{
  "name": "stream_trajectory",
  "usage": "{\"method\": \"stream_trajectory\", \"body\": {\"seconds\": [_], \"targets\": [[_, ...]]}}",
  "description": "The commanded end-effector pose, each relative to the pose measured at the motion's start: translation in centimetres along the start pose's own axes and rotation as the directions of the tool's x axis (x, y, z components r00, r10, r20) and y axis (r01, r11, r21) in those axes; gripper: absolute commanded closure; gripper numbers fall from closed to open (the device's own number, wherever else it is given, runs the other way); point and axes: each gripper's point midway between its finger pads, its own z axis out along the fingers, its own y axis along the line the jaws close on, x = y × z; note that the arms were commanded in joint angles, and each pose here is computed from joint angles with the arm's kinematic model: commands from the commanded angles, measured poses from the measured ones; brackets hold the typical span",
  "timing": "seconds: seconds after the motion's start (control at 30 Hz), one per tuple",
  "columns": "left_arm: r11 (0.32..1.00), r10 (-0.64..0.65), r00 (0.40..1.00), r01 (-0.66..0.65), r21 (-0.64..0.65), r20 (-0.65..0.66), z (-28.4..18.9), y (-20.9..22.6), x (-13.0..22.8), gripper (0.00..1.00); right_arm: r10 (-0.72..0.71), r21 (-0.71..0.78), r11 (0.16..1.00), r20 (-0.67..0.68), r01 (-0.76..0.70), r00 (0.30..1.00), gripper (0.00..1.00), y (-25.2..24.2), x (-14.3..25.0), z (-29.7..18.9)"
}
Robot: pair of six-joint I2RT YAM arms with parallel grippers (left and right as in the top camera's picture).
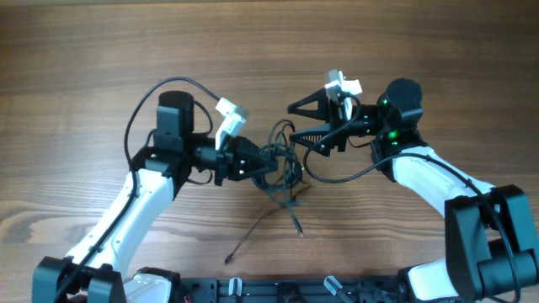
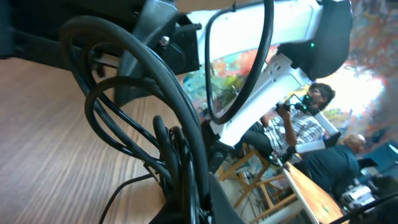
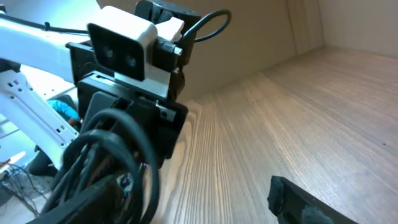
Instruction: Untangle cables
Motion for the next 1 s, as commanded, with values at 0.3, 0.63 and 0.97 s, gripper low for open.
{"method": "stream_trajectory", "body": {"seconds": [0.3, 0.63, 0.97], "targets": [[0.996, 0.053, 0.998, -0.049, 0.078, -0.040, 1.6, -1.5, 0.5, 0.96, 0.031, -0.053, 0.998, -0.076, -0.035, 0.997, 0.19, 1.1, 2.8, 2.6], [0.997, 0.006, 0.999, -0.002, 0.079, -0.044, 1.6, -1.5, 0.5, 0.96, 0.139, 0.848, 0.486, 0.163, -0.211, 0.977, 0.15, -15.4, 3.2, -8.2], [0.995, 0.027, 0.998, -0.022, 0.097, -0.057, 2.1, -1.9, 0.6, 0.96, 0.123, 0.905, 0.309, 0.265, -0.291, 0.956, 0.15, -17.6, 3.0, -17.5]]}}
